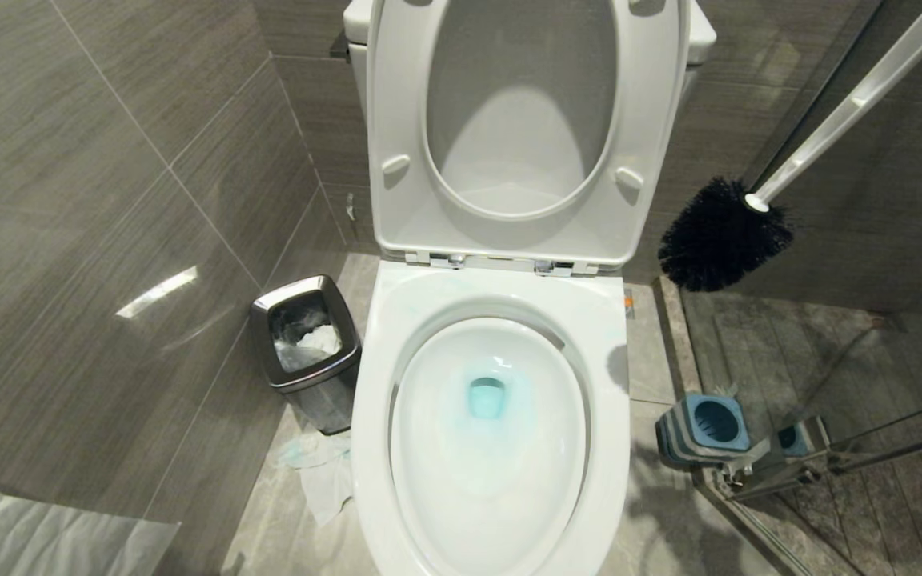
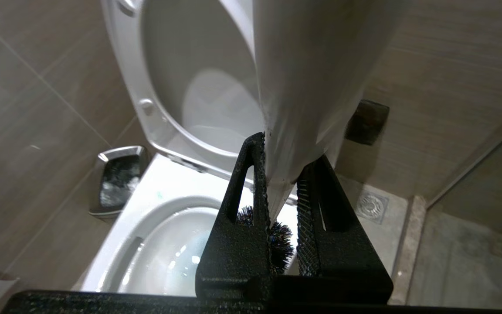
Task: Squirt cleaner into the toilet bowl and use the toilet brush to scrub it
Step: Scrub the toilet bowl
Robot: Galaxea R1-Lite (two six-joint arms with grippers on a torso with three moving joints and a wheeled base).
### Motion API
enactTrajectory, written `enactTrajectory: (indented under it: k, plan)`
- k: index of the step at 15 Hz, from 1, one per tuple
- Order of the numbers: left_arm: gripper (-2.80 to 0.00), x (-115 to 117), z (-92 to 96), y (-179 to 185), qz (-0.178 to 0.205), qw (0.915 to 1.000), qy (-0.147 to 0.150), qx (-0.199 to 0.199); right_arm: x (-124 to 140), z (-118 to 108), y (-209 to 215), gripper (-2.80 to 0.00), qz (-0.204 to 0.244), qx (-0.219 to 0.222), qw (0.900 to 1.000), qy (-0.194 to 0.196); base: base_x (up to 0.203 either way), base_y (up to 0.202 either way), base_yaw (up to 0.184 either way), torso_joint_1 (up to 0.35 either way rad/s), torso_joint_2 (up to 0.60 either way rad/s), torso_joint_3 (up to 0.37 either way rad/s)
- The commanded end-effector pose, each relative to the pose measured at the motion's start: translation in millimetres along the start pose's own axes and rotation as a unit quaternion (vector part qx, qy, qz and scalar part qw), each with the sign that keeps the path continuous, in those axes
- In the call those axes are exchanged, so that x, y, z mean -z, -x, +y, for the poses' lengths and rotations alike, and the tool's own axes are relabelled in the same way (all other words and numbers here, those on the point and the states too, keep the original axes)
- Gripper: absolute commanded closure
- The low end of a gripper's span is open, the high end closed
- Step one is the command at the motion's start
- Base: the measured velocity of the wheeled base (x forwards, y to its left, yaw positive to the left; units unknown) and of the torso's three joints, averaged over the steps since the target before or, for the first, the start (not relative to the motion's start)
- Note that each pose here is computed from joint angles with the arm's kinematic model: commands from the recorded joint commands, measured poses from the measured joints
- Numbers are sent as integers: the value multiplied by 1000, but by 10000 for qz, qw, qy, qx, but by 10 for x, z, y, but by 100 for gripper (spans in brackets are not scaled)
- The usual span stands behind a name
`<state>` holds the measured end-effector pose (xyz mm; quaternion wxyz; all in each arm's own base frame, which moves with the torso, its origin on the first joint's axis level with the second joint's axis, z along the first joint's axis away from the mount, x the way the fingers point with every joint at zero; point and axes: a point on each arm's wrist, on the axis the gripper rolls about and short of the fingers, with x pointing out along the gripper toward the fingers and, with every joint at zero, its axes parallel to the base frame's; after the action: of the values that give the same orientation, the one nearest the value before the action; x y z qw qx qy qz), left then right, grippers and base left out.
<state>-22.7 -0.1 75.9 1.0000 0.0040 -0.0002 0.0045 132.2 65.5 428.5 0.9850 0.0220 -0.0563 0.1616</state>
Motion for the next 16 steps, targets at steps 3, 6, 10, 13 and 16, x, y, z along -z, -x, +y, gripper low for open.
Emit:
enactTrajectory:
  k: [3, 6, 10, 13, 16]
  plan:
    - [0, 1, 0, 0, 1, 10000, 2, 6, 140, 308, -352, 0, 356, -279, 9990, -3, 0, 0, 0, -5, -1, 137]
    - [0, 2, 0, -1, 1, 10000, 10, 6, 327, 469, -606, 0, 707, -263, 9971, -31, 0, 0, 0, 1, 3, 15]
    - [0, -2, 0, 1, -7, 10000, 10, 6, 684, 721, -1111, 0, 872, -135, 9960, -152, 0, 0, 0, 0, 0, 0]
    - [0, 1, -1, 0, -4, 10000, 10, -1, 1134, 902, -1405, 0, 1152, -135, 9932, -68, 0, 0, 0, 0, 0, 0]
    - [0, 1, 0, -1, -6, 10000, -6, 6, 1627, 1048, -1603, 0, 1389, -176, 9902, 8, 0, 0, 0, 0, 0, 0]
